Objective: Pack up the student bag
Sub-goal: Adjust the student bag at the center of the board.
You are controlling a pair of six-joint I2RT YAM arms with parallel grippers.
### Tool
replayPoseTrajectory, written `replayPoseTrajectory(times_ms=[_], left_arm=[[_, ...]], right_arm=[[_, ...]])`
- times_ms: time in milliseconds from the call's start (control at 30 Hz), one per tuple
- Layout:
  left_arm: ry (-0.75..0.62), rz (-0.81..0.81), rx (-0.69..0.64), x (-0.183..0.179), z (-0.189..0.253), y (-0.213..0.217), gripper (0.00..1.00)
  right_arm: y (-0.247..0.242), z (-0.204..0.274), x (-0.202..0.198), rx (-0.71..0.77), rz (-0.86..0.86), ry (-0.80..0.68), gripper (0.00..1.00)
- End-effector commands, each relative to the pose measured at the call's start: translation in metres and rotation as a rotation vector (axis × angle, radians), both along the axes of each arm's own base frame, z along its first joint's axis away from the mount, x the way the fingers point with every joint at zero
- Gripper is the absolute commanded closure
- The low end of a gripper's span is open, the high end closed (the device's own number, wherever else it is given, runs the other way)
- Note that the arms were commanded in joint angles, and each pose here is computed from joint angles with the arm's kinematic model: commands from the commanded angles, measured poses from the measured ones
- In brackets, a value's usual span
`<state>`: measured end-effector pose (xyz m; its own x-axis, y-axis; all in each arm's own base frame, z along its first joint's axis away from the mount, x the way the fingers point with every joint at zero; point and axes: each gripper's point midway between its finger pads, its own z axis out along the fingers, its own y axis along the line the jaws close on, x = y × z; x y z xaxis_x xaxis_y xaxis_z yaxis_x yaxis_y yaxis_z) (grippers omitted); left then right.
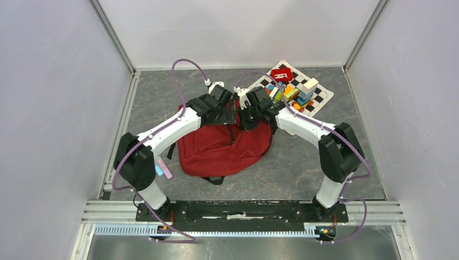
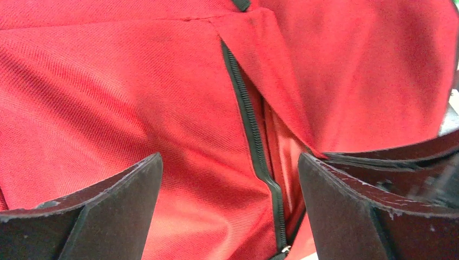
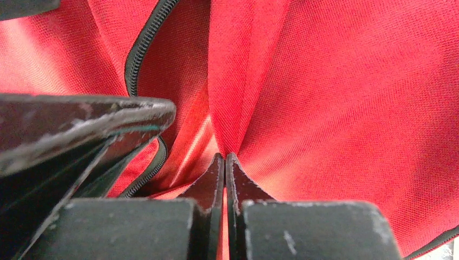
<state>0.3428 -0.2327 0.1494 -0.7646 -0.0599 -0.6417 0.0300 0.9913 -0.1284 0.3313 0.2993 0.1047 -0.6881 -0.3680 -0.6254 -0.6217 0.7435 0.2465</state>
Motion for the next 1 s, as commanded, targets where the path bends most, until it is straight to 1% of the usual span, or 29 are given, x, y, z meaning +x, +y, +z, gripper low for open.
replayPoseTrajectory(times_ms=[0, 167, 233, 300, 367, 433, 567, 667, 700, 767, 833, 967], left_arm=[[-0.032, 0.018, 0.073, 0.014, 0.004, 0.008, 0.0], [-0.04, 0.037, 0.12, 0.02, -0.003, 0.016, 0.0], [-0.044, 0.048, 0.152, 0.022, -0.006, 0.022, 0.03], [-0.057, 0.066, 0.178, 0.022, -0.008, 0.029, 0.12], [-0.086, 0.084, 0.174, 0.021, -0.007, 0.034, 0.19], [-0.11, 0.098, 0.174, 0.021, -0.007, 0.038, 0.28], [-0.129, 0.133, 0.235, 0.019, -0.005, 0.056, 0.44], [-0.14, 0.174, 0.258, 0.016, 0.001, 0.076, 0.63], [-0.141, 0.188, 0.254, 0.016, 0.003, 0.084, 0.72], [-0.139, 0.21, 0.25, 0.011, 0.011, 0.099, 0.86], [-0.157, 0.209, 0.243, 0.004, 0.028, 0.109, 0.91], [-0.163, 0.137, 0.18, -0.006, 0.046, 0.107, 0.91]], right_arm=[[-0.002, 0.016, 0.002, 0.019, -0.01, -0.042, 1.0], [-0.002, 0.017, 0.003, 0.028, -0.008, -0.039, 1.0], [-0.002, 0.018, 0.003, 0.031, -0.009, -0.039, 1.0], [-0.003, 0.019, 0.005, 0.035, -0.013, -0.042, 1.0], [-0.004, 0.019, 0.005, 0.042, -0.017, -0.039, 1.0], [-0.005, 0.019, 0.006, 0.049, -0.022, -0.036, 1.0], [-0.006, 0.02, 0.008, 0.059, -0.025, -0.038, 1.0], [-0.008, 0.018, 0.008, 0.058, -0.027, -0.034, 1.0], [-0.009, 0.017, 0.008, 0.058, -0.029, -0.032, 1.0], [-0.013, 0.016, 0.01, 0.051, -0.037, -0.036, 1.0], [-0.018, 0.014, 0.012, 0.035, -0.053, -0.044, 1.0], [-0.025, 0.011, 0.016, 0.014, -0.067, -0.056, 1.0]])
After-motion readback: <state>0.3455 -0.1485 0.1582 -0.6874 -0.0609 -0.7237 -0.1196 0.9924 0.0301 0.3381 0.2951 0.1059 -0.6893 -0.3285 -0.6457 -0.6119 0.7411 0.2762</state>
